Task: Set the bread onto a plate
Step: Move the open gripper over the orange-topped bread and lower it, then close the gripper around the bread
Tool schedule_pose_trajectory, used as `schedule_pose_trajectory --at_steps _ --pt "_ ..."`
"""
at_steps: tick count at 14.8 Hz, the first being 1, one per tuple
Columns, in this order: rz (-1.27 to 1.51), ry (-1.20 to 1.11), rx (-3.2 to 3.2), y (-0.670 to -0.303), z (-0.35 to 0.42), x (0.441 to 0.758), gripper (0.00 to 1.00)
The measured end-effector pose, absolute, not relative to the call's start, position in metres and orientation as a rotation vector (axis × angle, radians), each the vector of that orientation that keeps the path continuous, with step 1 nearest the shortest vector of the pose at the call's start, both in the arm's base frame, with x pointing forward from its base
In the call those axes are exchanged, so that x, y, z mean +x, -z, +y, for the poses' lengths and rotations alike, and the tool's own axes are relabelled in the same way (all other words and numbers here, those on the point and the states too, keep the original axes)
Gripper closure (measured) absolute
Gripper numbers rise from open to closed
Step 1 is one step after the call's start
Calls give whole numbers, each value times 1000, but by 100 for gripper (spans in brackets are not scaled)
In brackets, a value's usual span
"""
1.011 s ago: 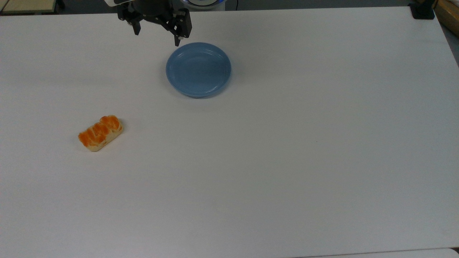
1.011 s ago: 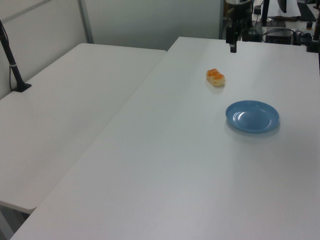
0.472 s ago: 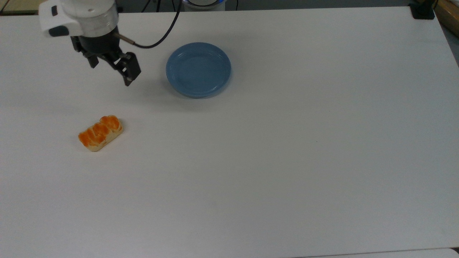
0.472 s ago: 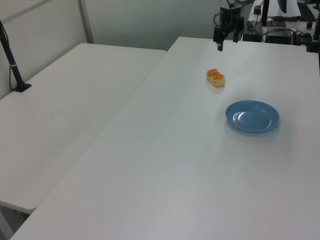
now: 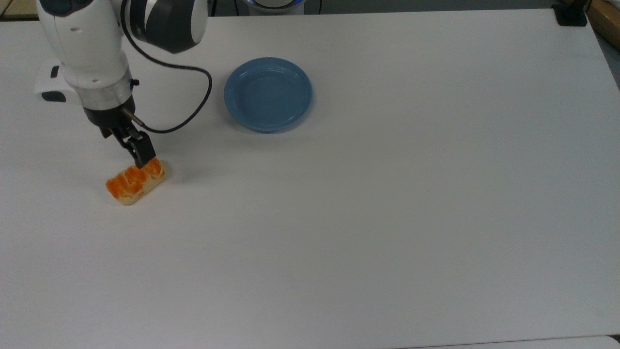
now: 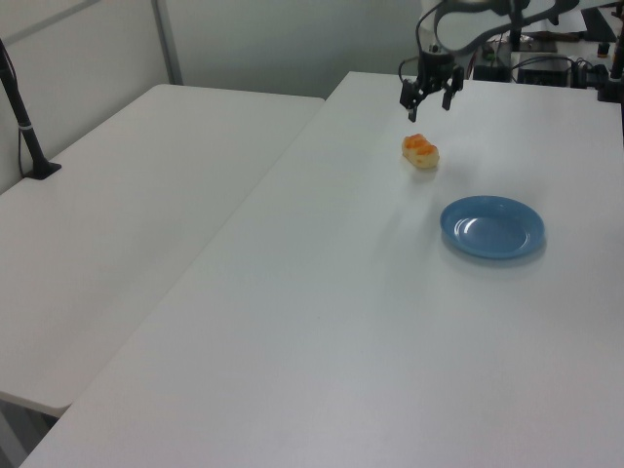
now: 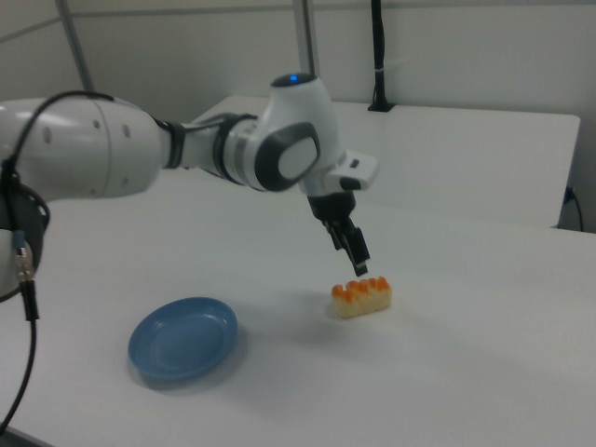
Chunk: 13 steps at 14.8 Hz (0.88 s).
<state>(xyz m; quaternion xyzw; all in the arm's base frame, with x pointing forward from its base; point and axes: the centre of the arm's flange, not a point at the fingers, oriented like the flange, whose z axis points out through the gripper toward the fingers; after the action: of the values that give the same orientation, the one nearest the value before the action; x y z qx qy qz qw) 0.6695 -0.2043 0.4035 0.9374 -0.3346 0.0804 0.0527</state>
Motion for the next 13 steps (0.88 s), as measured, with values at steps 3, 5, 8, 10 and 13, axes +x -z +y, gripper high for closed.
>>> schedule_pose_trajectory --at_steps 3,5,8,10,13 --pt "-1080 -279 2824 -363 -214 679 0" --pt "-1116 -290 2811 -345 -213 683 0" --pt "-1112 -263 2799 -323 -210 685 1" --pt "-1110 -251 2795 -316 -212 684 5" --pt "-1108 -253 2794 -317 -214 684 37"
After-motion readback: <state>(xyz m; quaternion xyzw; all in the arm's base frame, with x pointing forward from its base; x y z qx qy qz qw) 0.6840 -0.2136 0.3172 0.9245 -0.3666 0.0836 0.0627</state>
